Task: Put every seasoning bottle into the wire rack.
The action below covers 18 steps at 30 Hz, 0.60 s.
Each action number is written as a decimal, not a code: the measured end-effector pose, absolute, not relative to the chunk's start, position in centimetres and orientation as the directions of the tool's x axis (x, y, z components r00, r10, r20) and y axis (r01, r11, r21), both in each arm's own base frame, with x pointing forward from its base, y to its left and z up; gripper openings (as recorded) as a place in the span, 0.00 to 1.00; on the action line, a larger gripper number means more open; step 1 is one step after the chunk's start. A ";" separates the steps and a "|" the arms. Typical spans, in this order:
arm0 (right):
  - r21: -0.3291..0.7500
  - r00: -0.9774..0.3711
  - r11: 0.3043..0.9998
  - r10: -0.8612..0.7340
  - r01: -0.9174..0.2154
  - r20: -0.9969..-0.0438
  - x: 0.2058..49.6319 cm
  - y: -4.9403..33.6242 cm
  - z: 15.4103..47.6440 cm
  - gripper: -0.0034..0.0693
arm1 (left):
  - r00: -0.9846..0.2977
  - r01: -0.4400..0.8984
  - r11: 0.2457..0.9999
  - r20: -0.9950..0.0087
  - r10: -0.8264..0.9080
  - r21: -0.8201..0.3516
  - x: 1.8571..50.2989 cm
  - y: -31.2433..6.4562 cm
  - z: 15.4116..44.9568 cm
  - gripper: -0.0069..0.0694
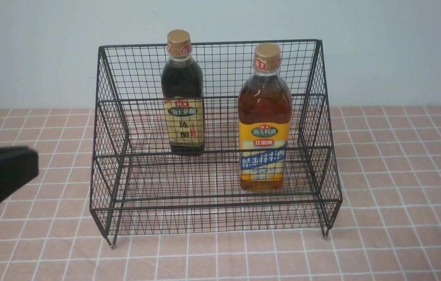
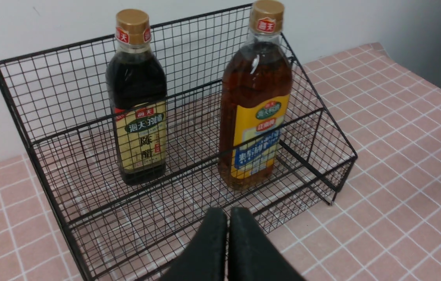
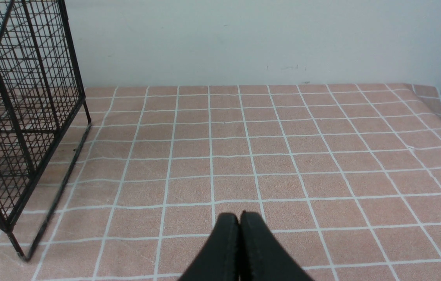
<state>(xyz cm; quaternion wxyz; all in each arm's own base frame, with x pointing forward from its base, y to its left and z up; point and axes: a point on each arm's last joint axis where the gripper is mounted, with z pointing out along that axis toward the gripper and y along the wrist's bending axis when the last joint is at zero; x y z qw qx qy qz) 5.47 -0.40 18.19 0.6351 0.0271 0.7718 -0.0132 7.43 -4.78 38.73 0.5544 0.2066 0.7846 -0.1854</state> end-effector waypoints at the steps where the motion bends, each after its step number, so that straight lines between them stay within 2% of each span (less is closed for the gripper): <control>1: 0.014 -0.192 0.998 0.025 0.059 -0.981 5.5 -0.4 18.2 0.03 | -0.294 0.534 0.844 -0.948 0.120 -0.058 7.0 -4.7 38.8 0.08; 12: 0.013 -0.192 0.998 0.024 0.058 -0.981 5.5 -0.4 18.2 0.03 | -0.175 0.504 0.863 -0.977 0.121 0.016 4.9 -3.9 39.6 0.08; 18: 0.013 -0.192 0.998 0.024 0.058 -0.981 5.5 -0.4 18.2 0.03 | -0.139 0.372 0.928 -0.986 0.089 0.031 5.3 -2.7 38.7 0.08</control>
